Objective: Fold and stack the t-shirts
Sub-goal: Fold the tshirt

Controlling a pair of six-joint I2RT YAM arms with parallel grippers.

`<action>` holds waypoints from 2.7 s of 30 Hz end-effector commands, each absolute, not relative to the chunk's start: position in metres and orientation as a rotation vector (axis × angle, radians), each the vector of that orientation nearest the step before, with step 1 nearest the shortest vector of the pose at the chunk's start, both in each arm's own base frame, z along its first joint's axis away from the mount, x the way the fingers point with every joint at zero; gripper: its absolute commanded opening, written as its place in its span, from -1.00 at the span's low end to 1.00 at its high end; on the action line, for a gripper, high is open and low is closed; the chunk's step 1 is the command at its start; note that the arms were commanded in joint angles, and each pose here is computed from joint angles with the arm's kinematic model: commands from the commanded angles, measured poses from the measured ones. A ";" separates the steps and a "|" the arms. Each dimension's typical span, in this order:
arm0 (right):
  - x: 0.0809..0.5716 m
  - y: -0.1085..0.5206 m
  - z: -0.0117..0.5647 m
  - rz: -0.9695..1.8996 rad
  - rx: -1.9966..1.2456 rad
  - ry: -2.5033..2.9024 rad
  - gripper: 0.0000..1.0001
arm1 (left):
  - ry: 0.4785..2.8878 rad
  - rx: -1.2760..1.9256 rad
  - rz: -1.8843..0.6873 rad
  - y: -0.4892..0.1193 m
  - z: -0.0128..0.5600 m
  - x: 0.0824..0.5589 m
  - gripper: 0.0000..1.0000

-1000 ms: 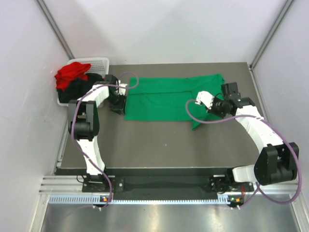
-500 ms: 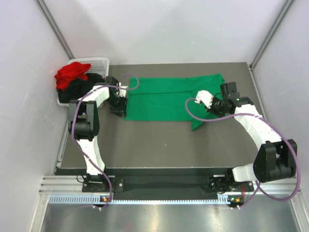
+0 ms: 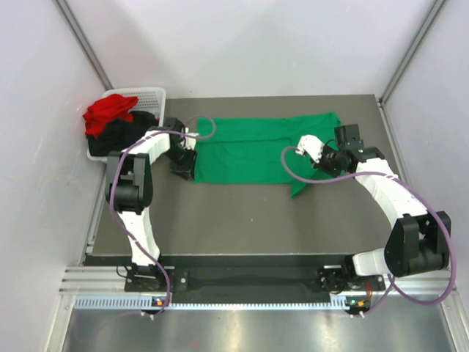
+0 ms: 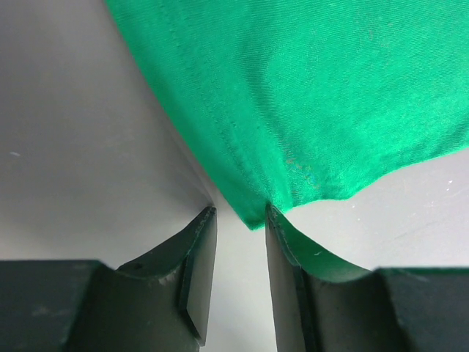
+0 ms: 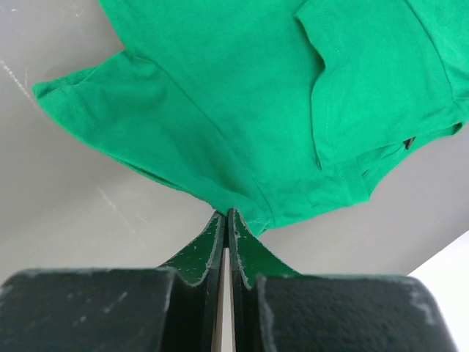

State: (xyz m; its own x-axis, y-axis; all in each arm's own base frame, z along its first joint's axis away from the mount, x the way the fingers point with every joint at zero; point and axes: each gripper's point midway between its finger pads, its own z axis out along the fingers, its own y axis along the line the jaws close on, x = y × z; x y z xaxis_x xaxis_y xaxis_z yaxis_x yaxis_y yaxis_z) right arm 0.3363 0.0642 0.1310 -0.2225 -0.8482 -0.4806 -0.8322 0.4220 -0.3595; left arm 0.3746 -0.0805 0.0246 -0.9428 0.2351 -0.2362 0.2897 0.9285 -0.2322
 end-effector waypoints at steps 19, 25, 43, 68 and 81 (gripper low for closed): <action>0.364 0.062 0.168 -0.061 -1.151 2.028 -1.00 | 2.741 0.493 -0.283 -0.077 0.076 0.398 -1.00; 0.380 0.053 0.187 -0.099 -1.059 2.012 -1.00 | 2.680 0.521 -0.237 -0.075 0.097 0.418 -1.00; 0.460 0.031 0.230 -0.223 -0.851 1.952 -1.00 | 2.616 0.561 -0.172 -0.075 0.094 0.486 -1.00; 0.548 0.026 0.205 -0.270 -0.772 1.977 -1.00 | 2.526 0.589 -0.174 -0.099 0.083 0.541 -1.00; 0.568 0.025 0.202 -0.287 -0.756 1.966 -1.00 | 2.489 0.555 -0.097 -0.095 0.086 0.559 -1.00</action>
State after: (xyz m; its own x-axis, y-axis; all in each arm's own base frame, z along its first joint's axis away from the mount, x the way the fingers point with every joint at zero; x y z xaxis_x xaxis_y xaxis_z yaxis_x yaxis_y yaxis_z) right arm 0.5470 0.0290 0.1671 -0.3969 -0.6326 -0.6650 -0.4552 0.7649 -0.4559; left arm 0.5379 -0.0952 0.0623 -0.7927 0.3708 -0.4838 0.4194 0.9078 0.0084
